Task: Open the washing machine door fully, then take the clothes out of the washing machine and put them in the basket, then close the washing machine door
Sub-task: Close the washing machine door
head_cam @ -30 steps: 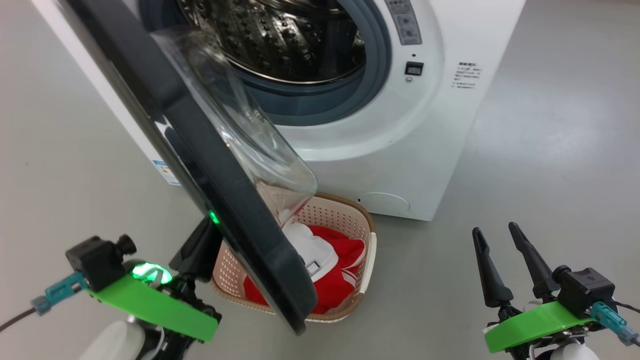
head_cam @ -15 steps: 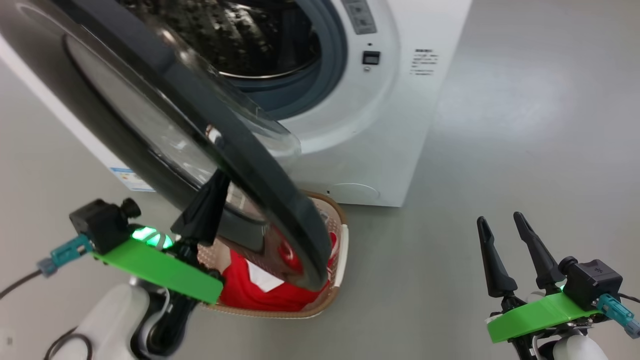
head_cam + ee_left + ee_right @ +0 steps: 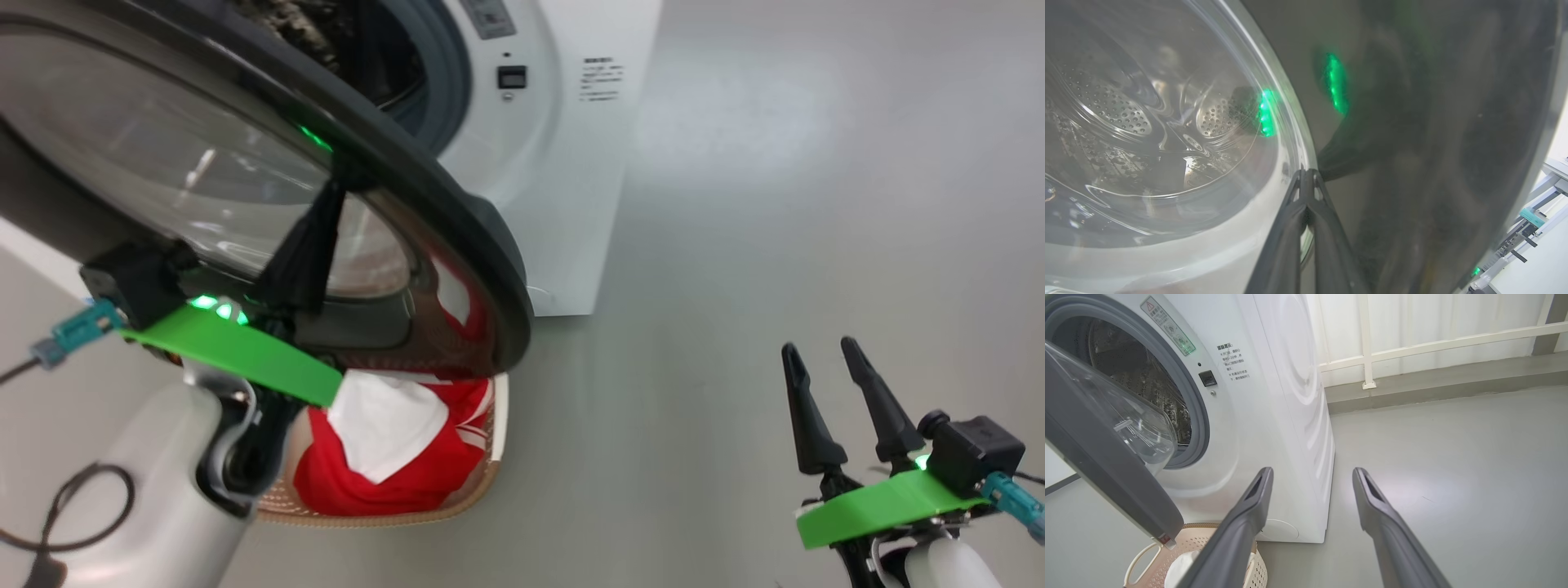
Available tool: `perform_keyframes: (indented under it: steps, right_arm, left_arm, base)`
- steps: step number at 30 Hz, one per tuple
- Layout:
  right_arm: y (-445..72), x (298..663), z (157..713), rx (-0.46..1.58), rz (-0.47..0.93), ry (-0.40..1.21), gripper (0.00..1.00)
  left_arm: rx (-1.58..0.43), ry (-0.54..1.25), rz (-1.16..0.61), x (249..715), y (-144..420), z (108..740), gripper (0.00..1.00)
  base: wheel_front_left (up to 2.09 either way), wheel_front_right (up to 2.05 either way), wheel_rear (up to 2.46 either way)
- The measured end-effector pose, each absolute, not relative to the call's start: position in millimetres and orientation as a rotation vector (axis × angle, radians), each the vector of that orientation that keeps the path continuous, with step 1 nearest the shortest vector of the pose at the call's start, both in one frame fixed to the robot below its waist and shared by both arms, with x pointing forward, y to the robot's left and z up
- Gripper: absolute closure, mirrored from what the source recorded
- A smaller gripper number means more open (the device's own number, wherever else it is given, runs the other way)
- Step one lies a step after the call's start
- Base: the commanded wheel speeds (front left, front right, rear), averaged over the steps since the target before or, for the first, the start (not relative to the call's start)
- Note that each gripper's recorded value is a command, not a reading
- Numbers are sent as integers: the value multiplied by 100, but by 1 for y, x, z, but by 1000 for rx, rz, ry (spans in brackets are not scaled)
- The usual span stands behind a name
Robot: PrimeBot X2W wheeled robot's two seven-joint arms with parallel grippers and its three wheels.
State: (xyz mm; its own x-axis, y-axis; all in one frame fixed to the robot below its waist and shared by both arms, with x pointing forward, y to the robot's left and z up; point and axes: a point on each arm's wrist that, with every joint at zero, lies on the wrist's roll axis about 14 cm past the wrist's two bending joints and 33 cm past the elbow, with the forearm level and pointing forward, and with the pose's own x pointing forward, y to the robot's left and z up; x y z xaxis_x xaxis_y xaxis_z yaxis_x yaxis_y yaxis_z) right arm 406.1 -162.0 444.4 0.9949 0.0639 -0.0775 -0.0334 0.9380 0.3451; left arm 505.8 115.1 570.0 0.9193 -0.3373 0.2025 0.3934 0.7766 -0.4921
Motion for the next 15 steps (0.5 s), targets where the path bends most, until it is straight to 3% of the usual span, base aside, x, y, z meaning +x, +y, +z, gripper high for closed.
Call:
perform_keyframes:
  steps: [15]
  right_arm:
    - [-200,394,446,342,-63,73,0]
  left_arm:
    - [-559,-96,-397,557,95,572,100]
  base:
    - [0,0,0]
